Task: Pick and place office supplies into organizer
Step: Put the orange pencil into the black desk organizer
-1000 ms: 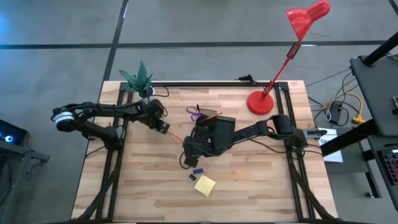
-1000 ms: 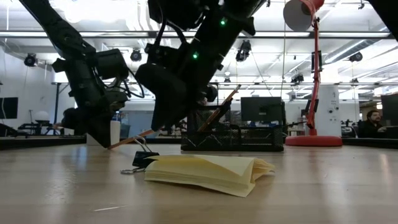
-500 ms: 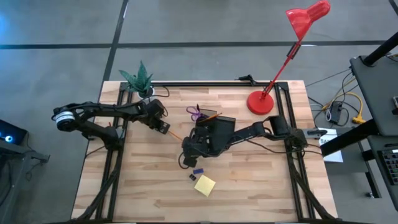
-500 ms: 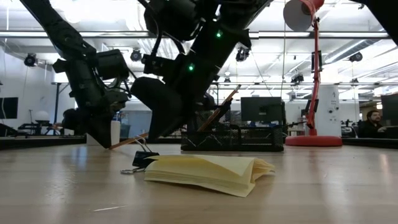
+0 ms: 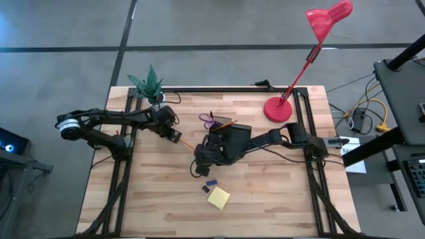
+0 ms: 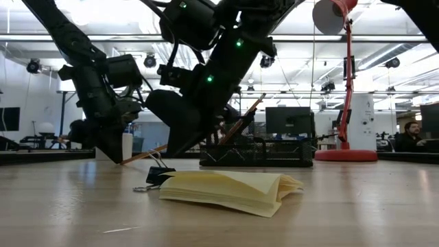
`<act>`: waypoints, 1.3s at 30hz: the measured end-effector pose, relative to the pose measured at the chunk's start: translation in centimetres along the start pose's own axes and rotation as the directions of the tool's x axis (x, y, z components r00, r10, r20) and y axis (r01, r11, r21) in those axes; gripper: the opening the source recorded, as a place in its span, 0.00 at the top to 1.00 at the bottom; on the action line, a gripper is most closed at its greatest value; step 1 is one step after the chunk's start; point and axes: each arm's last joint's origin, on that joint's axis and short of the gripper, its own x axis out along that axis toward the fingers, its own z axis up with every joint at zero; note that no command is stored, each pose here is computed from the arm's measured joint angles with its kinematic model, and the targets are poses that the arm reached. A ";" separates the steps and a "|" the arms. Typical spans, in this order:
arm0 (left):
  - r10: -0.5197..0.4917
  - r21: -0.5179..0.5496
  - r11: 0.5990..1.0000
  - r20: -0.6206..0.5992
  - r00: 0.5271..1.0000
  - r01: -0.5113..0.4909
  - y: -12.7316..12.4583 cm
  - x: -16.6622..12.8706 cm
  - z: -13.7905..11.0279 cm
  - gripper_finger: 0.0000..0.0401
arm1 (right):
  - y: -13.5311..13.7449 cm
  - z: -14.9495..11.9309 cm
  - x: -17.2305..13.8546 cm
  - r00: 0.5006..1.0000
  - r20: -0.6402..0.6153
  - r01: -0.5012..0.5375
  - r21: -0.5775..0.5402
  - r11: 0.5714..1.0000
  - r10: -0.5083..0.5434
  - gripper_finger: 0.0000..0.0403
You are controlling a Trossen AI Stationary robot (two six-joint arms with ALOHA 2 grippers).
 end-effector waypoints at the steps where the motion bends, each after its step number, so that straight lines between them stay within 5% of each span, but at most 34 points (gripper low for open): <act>1: 0.000 0.000 1.000 0.000 1.000 0.000 0.0 0.0 0.0 1.00 | 0.0 0.0 0.0 1.000 0.001 0.000 0.000 1.000 0.000 0.65; 19: 0.000 0.000 1.000 0.000 1.000 0.000 0.0 0.0 0.0 1.00 | -0.1 1.2 -0.2 0.999 0.043 -0.010 -0.003 1.000 0.010 0.82; 39: -0.003 0.001 1.000 0.005 1.000 0.003 0.0 0.0 0.0 1.00 | -0.4 0.8 0.1 1.000 0.025 -0.007 -0.010 1.000 0.008 0.74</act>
